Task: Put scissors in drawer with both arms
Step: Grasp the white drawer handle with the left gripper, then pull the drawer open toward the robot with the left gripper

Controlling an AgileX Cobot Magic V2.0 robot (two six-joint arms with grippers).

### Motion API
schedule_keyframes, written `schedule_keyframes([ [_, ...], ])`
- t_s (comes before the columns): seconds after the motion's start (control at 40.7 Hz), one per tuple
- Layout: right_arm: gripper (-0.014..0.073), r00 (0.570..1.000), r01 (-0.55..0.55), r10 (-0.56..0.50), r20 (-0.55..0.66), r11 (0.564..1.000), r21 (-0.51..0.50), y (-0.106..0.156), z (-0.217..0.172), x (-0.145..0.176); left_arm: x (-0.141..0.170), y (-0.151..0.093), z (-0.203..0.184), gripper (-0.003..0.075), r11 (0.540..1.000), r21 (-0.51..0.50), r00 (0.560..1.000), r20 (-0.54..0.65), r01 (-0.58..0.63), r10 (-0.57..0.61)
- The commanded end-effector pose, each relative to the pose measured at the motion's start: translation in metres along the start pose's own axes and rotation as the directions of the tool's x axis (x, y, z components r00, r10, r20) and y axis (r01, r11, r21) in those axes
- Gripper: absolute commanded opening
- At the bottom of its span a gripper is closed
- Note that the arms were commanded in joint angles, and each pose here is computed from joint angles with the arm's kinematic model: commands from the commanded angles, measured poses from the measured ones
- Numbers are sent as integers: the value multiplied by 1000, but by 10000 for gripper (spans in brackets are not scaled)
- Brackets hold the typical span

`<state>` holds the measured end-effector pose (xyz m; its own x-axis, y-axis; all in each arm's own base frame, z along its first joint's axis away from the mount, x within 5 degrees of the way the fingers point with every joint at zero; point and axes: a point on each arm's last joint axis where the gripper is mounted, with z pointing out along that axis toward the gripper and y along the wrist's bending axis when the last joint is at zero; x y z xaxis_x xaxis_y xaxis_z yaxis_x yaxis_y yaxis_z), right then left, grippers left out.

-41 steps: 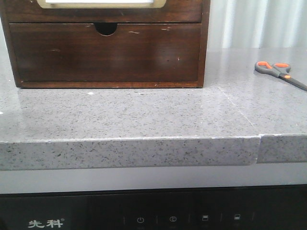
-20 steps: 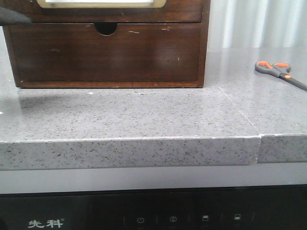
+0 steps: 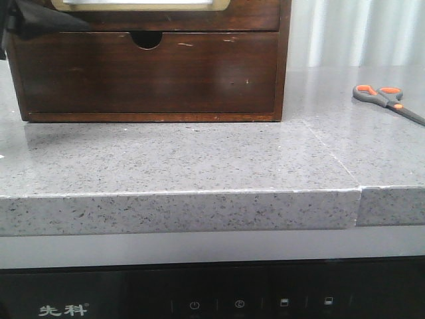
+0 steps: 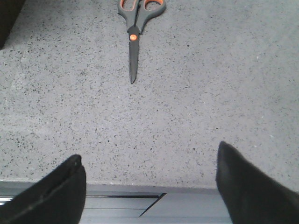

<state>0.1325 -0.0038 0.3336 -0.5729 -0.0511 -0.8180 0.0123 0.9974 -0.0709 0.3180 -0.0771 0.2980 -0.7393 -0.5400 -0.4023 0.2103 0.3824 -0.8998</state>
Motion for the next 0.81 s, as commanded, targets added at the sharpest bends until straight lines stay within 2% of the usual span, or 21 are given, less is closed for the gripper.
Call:
schedule_keyframes([
  [0.0, 594, 996, 24, -25, 84, 1000, 16, -2, -3, -13, -9, -25, -4, 291, 992, 124, 999, 36, 2, -7],
  [0.148, 594, 996, 24, -25, 81, 1000, 16, -2, -3, -13, -10, -23, -4, 190, 994, 110, 999, 47, 3, -8],
  [0.32, 594, 997, 24, -25, 74, 1000, 17, -2, -3, -12, -5, -28, -5, 118, 985, 170, 1000, -2, 3, -3],
  [0.541, 594, 997, 24, -25, 69, 1000, 17, -2, -3, -11, 12, -44, -21, 115, 972, 236, 999, -34, -23, 32],
  [0.787, 594, 997, 24, -25, 70, 1000, 17, -2, -3, -12, 57, -62, -51, 115, 957, 278, 994, -56, -76, 95],
])
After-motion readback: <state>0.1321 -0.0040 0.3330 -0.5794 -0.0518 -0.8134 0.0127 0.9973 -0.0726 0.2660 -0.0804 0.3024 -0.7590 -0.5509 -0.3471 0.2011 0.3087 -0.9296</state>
